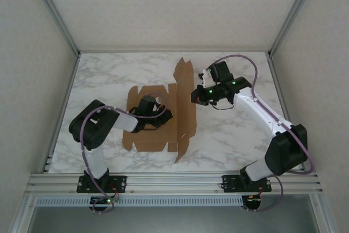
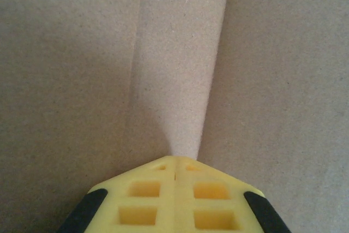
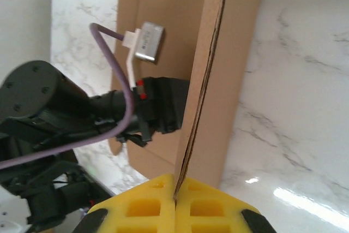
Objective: Fold the paper box
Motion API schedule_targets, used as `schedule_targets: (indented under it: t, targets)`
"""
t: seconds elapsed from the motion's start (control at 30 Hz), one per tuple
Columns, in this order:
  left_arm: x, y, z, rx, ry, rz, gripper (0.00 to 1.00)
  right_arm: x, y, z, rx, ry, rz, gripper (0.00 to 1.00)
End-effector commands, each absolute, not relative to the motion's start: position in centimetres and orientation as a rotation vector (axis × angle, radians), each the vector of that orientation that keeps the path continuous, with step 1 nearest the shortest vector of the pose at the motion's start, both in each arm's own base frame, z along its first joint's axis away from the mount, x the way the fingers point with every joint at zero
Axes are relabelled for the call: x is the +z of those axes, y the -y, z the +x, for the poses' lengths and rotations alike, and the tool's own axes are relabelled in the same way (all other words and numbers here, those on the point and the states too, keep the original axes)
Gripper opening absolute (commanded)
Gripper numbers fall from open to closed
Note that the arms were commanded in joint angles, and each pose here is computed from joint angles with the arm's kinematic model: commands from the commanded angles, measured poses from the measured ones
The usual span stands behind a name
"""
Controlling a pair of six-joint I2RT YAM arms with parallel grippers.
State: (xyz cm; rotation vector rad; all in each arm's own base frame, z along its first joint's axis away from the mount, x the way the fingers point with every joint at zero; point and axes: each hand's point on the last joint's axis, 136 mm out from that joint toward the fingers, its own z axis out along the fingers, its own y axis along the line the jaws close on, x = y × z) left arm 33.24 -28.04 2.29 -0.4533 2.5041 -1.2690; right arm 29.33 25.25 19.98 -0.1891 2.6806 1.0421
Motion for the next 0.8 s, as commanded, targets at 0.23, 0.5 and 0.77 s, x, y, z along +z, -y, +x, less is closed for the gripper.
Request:
schedule_targets:
  t: [0.23, 0.5, 0.77]
  targets:
    - [0.5, 27.0, 32.9, -1.238, -2.544, -0.529, 0.00, 18.3, -28.7, 30.8, 0.586, -2.802, -0.353, 0.12]
    - [0.2, 27.0, 33.0, -1.246, -2.542, -0.550, 0.00, 17.9, -31.5, 30.0, 0.245, -2.764, -0.566, 0.12]
    - [-0.2, 26.6, 32.7, -1.248, -2.540, -0.579, 0.00, 17.4, -34.5, 28.9, 0.400, -2.766, -0.551, 0.10]
